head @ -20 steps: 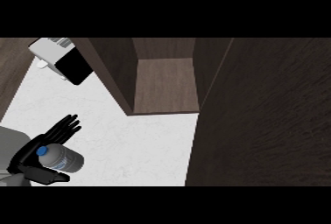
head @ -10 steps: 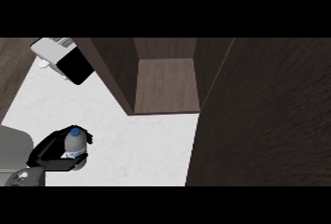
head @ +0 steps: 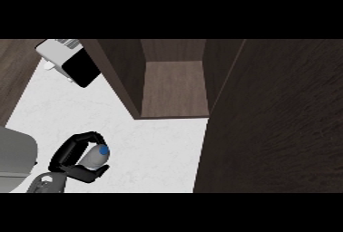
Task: Pick up the bottled water, place it into the cabinet and close the cabinet
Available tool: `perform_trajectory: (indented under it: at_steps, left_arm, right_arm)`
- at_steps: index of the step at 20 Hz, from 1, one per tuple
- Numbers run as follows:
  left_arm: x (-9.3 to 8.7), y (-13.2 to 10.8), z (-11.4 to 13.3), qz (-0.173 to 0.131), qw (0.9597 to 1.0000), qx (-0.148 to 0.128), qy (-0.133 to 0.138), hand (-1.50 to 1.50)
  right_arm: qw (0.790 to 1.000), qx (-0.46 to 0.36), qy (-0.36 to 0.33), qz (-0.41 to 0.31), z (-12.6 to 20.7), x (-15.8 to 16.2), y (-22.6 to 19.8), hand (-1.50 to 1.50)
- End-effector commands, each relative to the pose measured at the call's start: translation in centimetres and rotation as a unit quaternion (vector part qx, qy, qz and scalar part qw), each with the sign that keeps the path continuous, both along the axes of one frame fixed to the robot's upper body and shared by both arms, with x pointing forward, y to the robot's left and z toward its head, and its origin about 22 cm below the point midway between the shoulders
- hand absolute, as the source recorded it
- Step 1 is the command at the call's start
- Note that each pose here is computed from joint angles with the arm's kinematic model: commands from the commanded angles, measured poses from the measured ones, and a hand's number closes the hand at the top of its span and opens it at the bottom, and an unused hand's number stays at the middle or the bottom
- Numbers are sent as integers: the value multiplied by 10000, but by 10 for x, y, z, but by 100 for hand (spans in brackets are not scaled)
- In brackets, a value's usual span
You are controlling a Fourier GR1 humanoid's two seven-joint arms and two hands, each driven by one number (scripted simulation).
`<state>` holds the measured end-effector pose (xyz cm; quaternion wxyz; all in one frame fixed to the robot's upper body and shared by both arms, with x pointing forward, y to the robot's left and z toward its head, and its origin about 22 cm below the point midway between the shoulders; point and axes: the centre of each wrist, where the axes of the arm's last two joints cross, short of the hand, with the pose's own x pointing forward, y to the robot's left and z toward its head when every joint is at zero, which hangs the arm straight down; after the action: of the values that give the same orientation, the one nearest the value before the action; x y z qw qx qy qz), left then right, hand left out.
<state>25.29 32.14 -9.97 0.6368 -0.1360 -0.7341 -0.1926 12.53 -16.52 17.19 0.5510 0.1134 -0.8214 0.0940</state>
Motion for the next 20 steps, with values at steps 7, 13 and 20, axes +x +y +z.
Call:
perform_trajectory:
  at_steps: [7, 13, 20]
  left_arm:
    - [16, -87, -10, 1906, 9739, -584, -1083, 150]
    - [48, -133, 16, 1722, 9747, -1164, -819, 150]
    - [49, -182, 64, 1589, 9730, -1574, -571, 150]
  right_arm:
    - [9997, 20, -132, -226, 25, -22, -10, -150]
    - [9998, -75, -55, -166, 8, -26, 0, -150]
    - [9994, -137, -217, -248, 10, -14, -4, -150]
